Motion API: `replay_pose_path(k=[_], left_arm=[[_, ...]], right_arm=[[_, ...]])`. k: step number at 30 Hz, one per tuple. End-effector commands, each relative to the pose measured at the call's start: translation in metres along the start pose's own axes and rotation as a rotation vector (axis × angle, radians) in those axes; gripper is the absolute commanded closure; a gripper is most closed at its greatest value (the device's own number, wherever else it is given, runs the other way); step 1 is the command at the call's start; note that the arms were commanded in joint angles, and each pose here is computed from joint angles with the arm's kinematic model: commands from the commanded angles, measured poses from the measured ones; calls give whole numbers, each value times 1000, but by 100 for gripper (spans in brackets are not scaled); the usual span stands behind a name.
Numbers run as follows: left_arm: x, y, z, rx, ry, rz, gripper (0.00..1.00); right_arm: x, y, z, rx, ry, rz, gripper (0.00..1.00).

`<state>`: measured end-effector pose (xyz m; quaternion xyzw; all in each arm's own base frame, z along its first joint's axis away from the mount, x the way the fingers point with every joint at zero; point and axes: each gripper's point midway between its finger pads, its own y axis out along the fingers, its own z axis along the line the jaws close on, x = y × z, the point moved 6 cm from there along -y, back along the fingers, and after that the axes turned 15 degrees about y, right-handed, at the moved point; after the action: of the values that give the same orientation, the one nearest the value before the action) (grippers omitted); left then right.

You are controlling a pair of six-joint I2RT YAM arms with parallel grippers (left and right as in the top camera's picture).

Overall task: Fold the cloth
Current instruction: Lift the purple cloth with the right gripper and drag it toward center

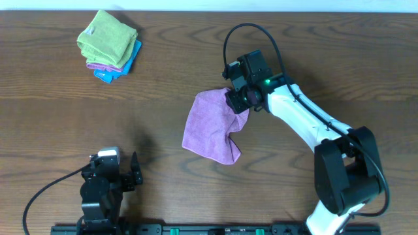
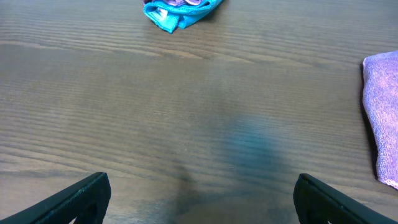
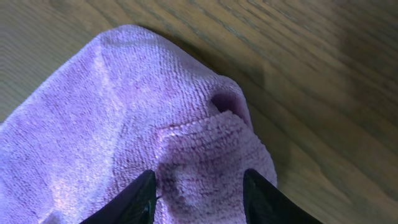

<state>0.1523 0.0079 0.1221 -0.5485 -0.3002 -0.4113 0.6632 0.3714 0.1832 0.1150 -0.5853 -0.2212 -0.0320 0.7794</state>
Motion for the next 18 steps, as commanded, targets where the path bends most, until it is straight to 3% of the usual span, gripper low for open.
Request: replay_pose_path(k=[1, 5, 10, 18], left_arm=[[-3, 1, 1, 16, 14, 7, 5], [-3, 1, 1, 16, 14, 7, 5], [-3, 1, 1, 16, 14, 7, 5], [-3, 1, 1, 16, 14, 7, 5]], right_arm=[[-4, 8, 2, 35, 9, 24, 56], [-8, 17, 0, 32, 13, 47, 65], [-2, 16, -2, 14, 9, 23, 97], [27, -13, 1, -33, -6, -98, 99]])
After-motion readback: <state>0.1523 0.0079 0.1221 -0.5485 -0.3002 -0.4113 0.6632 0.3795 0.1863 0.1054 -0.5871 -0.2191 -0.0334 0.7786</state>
